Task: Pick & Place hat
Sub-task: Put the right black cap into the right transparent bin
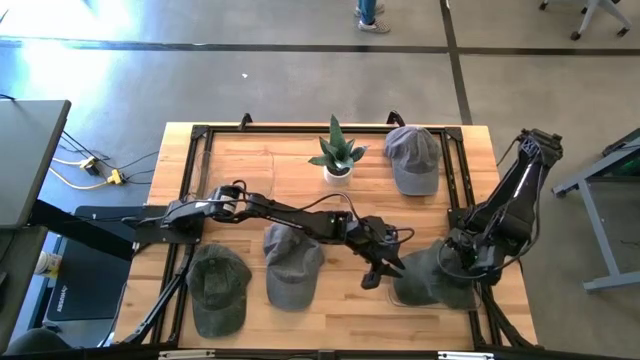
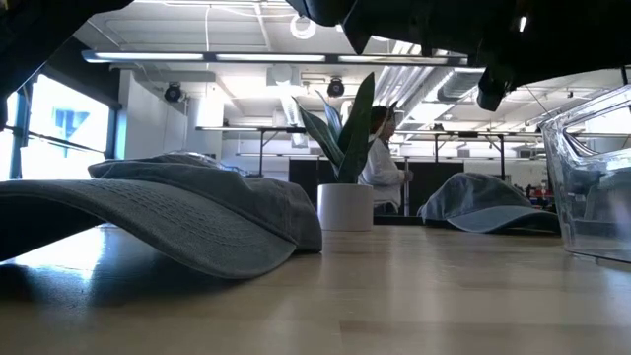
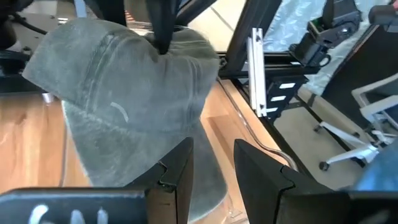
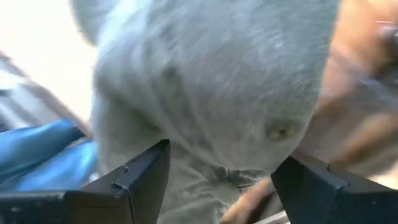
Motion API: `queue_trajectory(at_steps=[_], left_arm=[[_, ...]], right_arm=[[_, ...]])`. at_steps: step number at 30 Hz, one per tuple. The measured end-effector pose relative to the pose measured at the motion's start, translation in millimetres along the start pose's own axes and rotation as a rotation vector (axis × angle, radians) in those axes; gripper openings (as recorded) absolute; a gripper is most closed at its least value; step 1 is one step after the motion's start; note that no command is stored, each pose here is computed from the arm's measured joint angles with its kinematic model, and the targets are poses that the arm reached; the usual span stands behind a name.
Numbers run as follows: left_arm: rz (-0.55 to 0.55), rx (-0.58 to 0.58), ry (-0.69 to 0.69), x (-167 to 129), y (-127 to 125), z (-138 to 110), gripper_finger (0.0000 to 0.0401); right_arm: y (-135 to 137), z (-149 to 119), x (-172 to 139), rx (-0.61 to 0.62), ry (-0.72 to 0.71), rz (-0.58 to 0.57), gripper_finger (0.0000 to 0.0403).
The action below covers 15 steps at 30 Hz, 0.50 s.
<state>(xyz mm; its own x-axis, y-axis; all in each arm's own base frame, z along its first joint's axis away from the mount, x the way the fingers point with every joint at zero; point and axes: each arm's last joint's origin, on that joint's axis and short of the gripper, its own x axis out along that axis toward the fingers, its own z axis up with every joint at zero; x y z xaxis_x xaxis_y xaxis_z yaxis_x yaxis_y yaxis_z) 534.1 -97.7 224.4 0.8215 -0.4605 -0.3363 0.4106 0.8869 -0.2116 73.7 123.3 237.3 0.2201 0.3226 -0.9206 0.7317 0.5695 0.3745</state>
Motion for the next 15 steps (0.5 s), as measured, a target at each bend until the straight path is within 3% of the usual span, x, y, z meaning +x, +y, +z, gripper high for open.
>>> queue_trajectory(at_steps=[10,13,15], left_arm=[[-0.012,0.102,0.004,0,0,0,0.011],[-0.031,0.106,0.01,0,-1,-1,0.011],[-0.031,0.103,0.019,0,-1,-2,0.011]], right_arm=[[22,-12,-23,-0.011,-0.021,0.462,0.016],[25,-12,-25,-0.014,-0.024,0.502,0.014],[23,-13,-23,-0.004,0.007,0.467,0.0134]])
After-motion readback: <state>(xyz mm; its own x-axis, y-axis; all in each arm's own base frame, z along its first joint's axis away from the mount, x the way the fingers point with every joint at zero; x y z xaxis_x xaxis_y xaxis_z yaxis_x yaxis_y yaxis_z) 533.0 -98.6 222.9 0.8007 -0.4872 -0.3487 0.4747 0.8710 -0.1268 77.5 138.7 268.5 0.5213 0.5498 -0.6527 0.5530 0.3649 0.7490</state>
